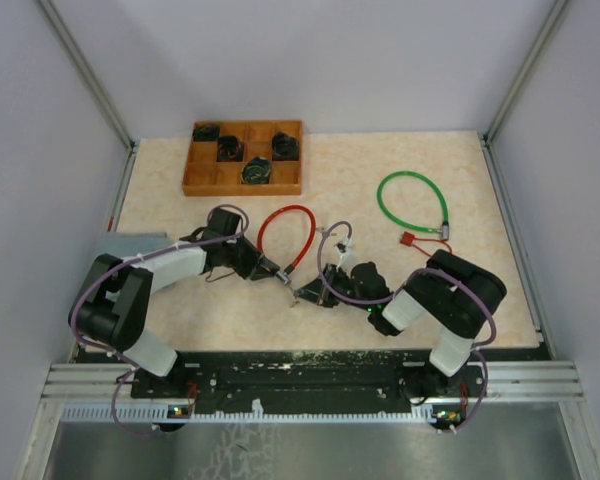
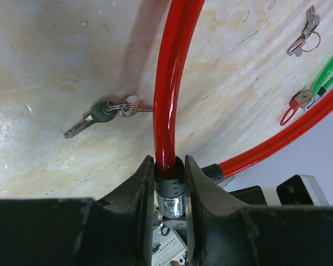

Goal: Unlock with the key
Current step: Pick up the lock from the center of the board, then unlock the lock.

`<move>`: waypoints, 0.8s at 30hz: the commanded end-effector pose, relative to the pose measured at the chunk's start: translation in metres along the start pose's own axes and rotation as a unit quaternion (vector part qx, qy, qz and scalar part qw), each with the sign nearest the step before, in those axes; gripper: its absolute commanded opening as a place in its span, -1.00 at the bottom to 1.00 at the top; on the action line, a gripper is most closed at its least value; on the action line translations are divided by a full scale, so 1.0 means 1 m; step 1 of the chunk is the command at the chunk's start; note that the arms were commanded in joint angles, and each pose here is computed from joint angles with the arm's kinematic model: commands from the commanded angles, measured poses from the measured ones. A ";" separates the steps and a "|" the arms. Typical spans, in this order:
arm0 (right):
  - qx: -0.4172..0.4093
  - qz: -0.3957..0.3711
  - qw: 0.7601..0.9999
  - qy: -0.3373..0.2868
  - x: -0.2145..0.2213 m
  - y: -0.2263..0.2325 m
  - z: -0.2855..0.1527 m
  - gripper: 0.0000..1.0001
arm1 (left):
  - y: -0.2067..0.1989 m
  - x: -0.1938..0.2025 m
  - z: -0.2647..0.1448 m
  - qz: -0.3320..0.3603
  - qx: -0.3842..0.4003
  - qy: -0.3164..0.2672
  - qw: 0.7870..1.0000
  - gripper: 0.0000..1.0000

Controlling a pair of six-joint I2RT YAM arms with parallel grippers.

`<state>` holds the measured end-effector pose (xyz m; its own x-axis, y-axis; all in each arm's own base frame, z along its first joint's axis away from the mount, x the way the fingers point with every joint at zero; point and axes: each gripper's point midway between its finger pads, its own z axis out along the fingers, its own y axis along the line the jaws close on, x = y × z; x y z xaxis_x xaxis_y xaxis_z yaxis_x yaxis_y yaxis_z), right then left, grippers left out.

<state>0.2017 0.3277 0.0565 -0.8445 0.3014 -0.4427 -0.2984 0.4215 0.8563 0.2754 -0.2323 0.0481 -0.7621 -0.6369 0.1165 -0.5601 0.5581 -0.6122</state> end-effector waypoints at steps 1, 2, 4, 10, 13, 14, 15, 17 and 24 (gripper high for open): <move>-0.045 -0.020 0.998 -0.040 -0.022 0.032 0.001 -1.00 | -0.008 0.001 -0.001 0.003 0.022 0.008 1.000 -1.00; -0.046 -0.020 0.998 -0.040 -0.022 0.033 0.001 -1.00 | -0.007 0.002 -0.001 0.004 0.020 0.009 1.000 -1.00; -0.053 -0.022 0.997 -0.042 -0.023 0.036 0.000 -1.00 | -0.006 0.001 -0.001 0.003 0.019 0.009 1.000 -1.00; -0.054 -0.021 0.997 -0.044 -0.024 0.037 0.001 -1.00 | -0.007 0.002 -0.001 0.002 0.021 0.011 1.000 -1.00; -0.046 -0.015 0.998 -0.043 -0.023 0.032 0.002 -1.00 | -0.007 0.002 -0.001 0.003 0.023 0.011 1.000 -1.00; -0.043 -0.014 0.998 -0.043 -0.023 0.030 0.002 -1.00 | -0.007 0.002 -0.001 0.004 0.024 0.011 1.000 -1.00; -0.043 -0.013 0.998 -0.042 -0.022 0.030 0.003 -1.00 | -0.007 0.002 -0.001 0.003 0.024 0.012 1.000 -1.00; -0.045 -0.011 0.998 -0.038 -0.021 0.030 0.004 -1.00 | -0.008 0.003 -0.001 0.002 0.026 0.013 1.000 -1.00; -0.064 0.004 0.997 -0.031 -0.018 0.035 0.008 -1.00 | -0.008 0.005 0.000 -0.001 0.031 0.017 0.999 -1.00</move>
<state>0.2050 0.3295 0.0668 -0.8359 0.3301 -0.4386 -0.2997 0.3950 0.8684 0.2754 -0.2327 0.0473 -0.7636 -0.6344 0.1202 -0.5552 0.5501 -0.6239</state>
